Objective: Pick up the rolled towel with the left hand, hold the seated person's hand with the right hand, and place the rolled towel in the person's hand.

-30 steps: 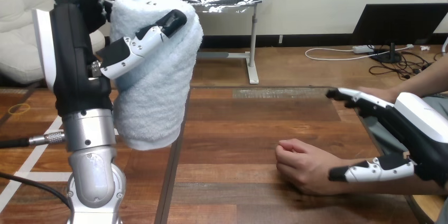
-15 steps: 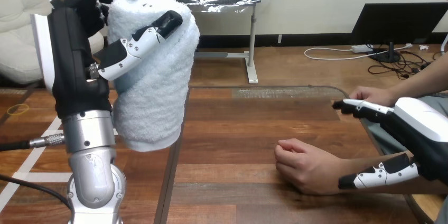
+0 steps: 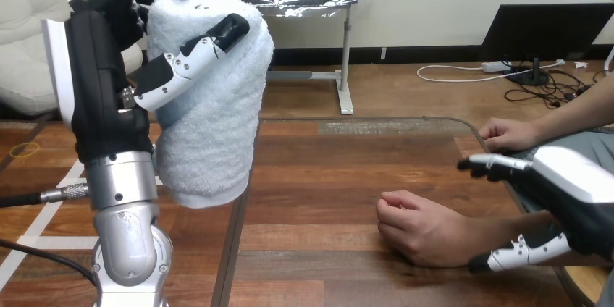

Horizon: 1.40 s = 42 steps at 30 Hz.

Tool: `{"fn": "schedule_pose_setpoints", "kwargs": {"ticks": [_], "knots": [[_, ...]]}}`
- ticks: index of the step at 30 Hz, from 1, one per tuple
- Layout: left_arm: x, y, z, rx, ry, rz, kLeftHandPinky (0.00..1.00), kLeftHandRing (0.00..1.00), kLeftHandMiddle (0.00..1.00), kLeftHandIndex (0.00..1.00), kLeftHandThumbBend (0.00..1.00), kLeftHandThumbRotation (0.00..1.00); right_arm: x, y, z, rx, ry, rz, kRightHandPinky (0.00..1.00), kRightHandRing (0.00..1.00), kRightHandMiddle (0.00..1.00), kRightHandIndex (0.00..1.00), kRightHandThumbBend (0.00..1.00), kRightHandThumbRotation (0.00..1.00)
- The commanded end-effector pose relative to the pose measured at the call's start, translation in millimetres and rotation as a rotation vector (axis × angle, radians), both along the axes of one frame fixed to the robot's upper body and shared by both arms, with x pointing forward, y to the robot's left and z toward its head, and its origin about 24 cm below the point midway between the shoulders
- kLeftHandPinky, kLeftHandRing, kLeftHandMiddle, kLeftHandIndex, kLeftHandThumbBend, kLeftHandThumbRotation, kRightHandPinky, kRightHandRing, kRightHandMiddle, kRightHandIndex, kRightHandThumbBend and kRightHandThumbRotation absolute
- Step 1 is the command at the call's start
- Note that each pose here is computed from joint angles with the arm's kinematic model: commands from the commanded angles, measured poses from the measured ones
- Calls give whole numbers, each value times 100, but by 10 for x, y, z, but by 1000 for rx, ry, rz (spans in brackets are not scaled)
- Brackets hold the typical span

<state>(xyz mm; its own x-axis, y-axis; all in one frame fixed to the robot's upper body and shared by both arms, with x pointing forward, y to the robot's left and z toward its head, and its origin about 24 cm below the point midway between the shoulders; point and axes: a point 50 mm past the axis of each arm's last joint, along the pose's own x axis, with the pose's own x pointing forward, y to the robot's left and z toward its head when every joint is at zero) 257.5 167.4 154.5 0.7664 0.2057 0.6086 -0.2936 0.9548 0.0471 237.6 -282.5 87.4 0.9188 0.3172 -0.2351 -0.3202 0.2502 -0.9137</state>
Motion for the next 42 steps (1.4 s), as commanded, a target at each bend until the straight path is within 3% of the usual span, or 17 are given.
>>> {"fn": "schedule_pose_setpoints", "kwargs": {"ticks": [1, 10, 23, 42], "knots": [[13, -23, 81, -14, -45, -12, 23, 29, 36, 40, 58, 0, 165, -25, 224, -61, -103, 9, 79, 82, 84, 86, 100, 40], [2, -32, 60, 5, -41, -9, 23, 29, 36, 40, 57, 0, 208, -70, 173, -130, -67, -14, 81, 84, 85, 87, 100, 40], [-12, -31, 39, -6, -31, -8, 23, 30, 37, 40, 58, 0, 246, -87, 69, -176, -32, -3, 80, 82, 84, 85, 100, 36], [-20, -17, 55, -6, -38, 1, 24, 30, 37, 40, 58, 0, 271, -57, -66, -206, -1, 7, 75, 79, 80, 81, 100, 23]]}}
